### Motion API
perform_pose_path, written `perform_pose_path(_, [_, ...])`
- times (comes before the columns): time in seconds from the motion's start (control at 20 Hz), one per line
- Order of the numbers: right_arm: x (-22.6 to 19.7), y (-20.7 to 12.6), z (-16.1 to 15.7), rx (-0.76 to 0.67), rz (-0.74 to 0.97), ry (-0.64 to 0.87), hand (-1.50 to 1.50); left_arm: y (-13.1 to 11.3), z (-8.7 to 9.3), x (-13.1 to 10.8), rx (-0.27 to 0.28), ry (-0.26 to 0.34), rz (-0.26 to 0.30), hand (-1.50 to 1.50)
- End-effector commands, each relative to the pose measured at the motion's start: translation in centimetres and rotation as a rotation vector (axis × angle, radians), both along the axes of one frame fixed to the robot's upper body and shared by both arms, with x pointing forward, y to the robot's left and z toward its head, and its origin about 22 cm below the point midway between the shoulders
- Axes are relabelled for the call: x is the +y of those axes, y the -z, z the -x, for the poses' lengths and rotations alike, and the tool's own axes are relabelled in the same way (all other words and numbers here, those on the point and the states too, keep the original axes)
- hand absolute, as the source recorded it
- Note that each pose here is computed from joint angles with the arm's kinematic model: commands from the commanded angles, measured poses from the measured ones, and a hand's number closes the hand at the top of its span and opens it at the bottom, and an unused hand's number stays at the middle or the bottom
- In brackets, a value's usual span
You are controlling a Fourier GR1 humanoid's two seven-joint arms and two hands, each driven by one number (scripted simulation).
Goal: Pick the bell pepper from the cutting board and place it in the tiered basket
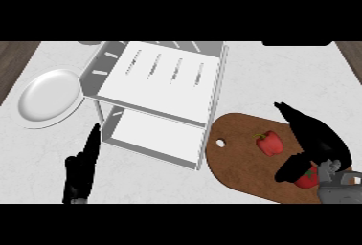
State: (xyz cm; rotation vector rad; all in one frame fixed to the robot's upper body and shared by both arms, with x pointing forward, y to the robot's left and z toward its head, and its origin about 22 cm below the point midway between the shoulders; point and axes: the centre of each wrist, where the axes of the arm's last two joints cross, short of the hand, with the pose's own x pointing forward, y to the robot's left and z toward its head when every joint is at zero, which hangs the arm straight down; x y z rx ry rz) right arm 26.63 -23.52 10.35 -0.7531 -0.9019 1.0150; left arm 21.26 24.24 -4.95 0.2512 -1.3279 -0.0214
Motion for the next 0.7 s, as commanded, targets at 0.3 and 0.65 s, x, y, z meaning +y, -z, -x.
perform_pose_path(0.3, [0.0,1.9,-0.3,0.1,-0.001,0.021,-1.5,0.2,-0.3,-0.2,0.028,0.004,-0.018,0.0])
perform_pose_path(0.65, [-2.2,5.4,-1.5,0.117,-0.017,-0.002,-1.5,1.3,0.1,-0.4,0.017,-0.002,-0.005,0.0])
